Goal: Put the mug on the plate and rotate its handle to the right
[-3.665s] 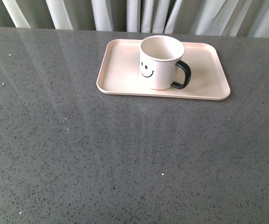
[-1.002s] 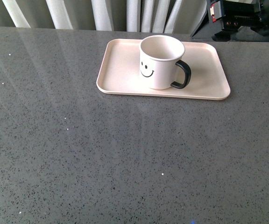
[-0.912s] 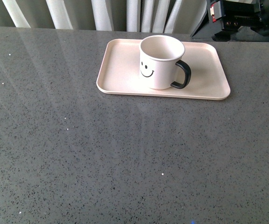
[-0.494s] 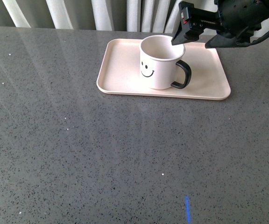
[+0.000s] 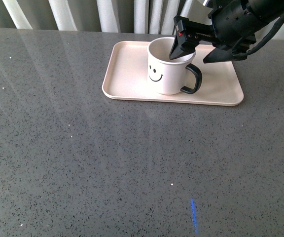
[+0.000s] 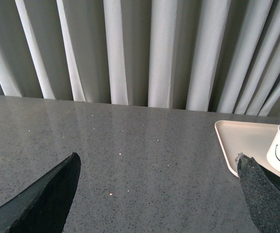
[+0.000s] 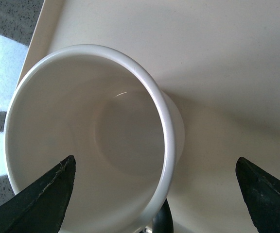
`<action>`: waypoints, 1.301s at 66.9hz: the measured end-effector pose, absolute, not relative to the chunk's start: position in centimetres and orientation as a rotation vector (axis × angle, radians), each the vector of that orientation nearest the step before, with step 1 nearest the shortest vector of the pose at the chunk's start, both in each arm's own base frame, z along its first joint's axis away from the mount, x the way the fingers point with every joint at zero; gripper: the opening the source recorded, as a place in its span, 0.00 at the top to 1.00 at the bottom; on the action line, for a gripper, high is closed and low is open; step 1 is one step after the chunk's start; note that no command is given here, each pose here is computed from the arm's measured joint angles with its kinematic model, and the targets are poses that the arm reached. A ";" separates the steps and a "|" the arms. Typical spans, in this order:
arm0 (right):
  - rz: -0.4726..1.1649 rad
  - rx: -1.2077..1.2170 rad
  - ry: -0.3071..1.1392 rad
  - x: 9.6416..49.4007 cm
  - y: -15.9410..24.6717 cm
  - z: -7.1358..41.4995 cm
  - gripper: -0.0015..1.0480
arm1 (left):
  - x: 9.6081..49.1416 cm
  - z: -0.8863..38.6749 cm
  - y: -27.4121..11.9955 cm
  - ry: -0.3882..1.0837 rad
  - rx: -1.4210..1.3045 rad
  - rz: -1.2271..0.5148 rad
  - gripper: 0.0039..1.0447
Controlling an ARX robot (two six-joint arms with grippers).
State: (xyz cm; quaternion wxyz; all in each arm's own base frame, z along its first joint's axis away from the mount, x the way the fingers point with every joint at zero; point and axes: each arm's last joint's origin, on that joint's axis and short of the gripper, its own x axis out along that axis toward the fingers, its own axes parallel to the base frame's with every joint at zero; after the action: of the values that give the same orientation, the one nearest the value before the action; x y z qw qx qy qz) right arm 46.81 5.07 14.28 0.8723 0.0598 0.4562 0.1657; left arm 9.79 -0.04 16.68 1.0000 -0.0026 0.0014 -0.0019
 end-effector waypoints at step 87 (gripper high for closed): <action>0.348 0.114 1.050 48.0 5.8 14.1 0.98 | 9.8 16.7 0.0 0.002 -0.005 -0.004 0.09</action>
State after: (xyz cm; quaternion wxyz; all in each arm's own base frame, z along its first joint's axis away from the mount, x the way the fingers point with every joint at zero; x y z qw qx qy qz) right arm 48.01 5.82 14.10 0.8494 0.0542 0.4984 0.1650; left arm 9.79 -0.04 16.69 1.0000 -0.0024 0.0012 -0.0019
